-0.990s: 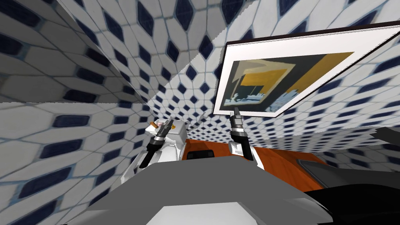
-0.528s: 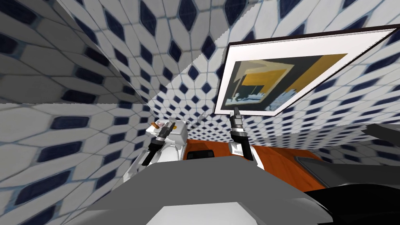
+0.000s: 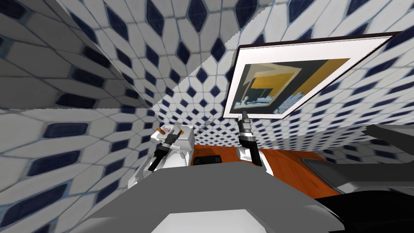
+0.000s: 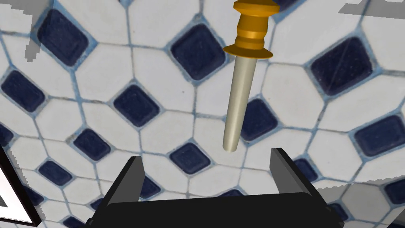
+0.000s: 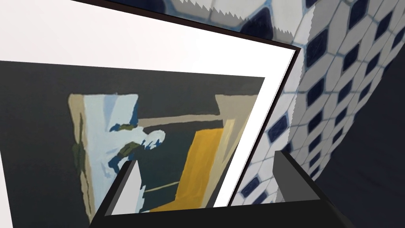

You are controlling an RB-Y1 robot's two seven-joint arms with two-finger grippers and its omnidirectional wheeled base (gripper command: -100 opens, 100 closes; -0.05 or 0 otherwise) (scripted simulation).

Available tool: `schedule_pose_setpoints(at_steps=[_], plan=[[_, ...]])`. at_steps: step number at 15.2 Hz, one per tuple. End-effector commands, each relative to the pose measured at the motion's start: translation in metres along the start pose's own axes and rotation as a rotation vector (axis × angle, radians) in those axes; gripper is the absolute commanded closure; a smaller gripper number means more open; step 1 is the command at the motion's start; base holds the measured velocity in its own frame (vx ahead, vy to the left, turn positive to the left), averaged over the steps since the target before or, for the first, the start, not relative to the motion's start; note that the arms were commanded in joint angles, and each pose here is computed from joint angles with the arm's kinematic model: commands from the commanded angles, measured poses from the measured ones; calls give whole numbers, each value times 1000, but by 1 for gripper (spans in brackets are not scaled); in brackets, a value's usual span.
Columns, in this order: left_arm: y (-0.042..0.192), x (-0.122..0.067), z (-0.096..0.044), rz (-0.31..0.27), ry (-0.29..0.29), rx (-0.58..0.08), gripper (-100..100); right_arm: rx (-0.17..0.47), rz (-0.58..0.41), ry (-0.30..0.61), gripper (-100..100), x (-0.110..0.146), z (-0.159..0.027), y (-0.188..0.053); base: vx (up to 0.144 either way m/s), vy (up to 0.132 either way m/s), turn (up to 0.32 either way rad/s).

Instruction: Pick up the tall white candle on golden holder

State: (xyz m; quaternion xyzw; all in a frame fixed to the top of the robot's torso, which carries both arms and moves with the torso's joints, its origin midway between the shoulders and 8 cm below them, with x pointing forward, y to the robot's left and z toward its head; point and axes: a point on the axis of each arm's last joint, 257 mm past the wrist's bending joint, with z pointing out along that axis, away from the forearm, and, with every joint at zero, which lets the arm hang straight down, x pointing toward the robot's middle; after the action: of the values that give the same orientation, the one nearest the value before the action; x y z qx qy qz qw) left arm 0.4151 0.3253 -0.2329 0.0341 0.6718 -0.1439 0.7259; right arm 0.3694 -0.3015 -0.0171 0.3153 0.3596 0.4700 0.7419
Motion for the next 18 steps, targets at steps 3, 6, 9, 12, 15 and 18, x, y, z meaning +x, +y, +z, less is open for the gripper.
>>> schedule_pose_setpoints(at_steps=[3,6,9,12,15,18], plan=[[14,23,-4,77,56,-19,-100,0,0,0,0,0,0,0,25,25,-56],[22,39,-5,129,94,-27,-100,0,0,0,0,0,0,0,47,20,-72],[22,38,-6,129,93,-27,-100,0,0,0,0,0,0,0,29,10,-31],[22,38,-6,129,93,-27,100,0,0,0,0,0,0,0,2,1,0],[22,38,-6,129,93,-27,100,0,0,0,0,0,0,0,0,0,0],[33,22,-5,136,98,-26,-100,0,0,0,0,0,0,0,13,-20,-98]])
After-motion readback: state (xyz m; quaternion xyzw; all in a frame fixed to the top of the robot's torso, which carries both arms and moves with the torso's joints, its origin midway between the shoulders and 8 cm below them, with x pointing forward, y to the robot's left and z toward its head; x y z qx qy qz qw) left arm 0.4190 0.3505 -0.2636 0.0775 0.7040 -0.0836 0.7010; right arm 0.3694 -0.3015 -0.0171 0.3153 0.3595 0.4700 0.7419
